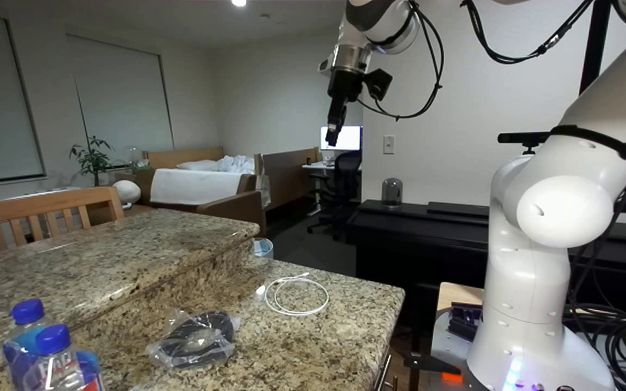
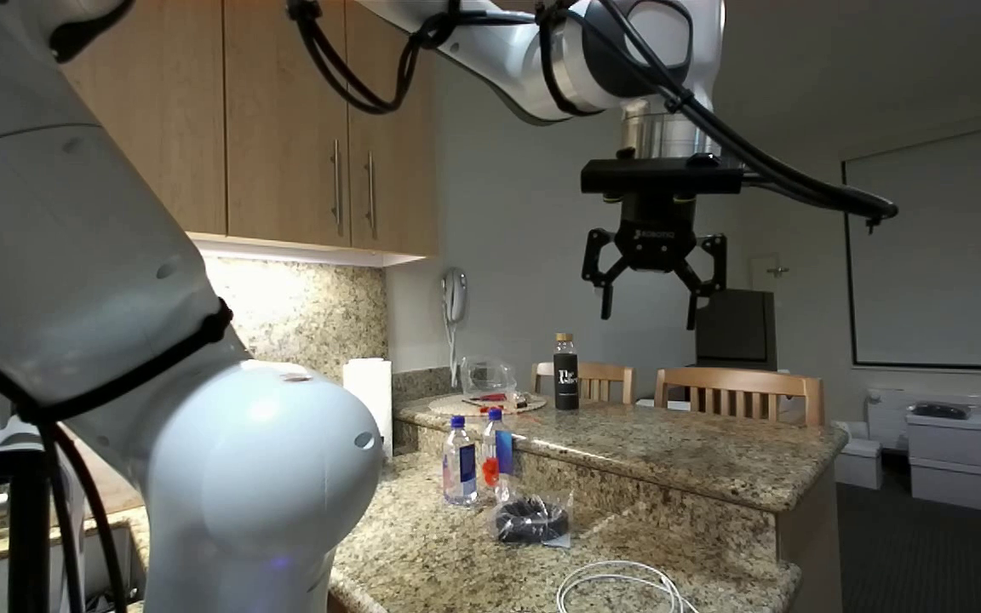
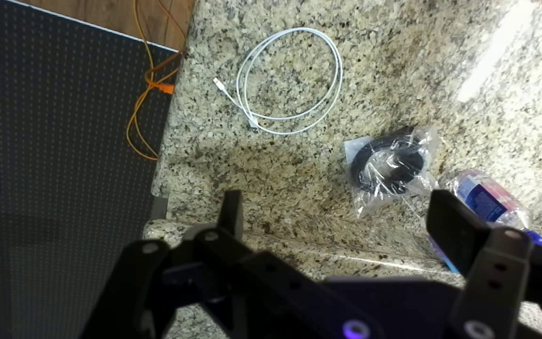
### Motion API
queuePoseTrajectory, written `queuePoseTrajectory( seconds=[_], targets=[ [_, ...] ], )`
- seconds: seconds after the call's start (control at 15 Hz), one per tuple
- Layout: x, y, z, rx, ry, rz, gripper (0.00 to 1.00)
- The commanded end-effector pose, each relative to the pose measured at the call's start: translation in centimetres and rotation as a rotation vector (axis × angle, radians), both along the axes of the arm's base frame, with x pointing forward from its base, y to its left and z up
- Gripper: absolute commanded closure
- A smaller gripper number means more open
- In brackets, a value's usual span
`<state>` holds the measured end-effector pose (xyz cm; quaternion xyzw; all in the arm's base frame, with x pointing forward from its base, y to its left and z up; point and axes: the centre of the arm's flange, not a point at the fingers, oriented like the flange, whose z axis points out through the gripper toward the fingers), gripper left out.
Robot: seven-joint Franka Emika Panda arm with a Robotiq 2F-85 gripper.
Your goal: Pile up the cable, the package and the water bottle
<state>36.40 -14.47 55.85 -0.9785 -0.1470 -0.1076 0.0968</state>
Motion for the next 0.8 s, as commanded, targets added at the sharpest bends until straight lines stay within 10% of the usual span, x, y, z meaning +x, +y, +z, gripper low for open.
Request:
queuePoseTrajectory(
  seconds=[0.0,0.73],
  targets=[
    [1.0,2.4,-0.9,0.032,-0.020,0.026,0.00],
    [2.9,14.3,-7.9,-0.057,-0.008,0.211,0.00]
  ],
)
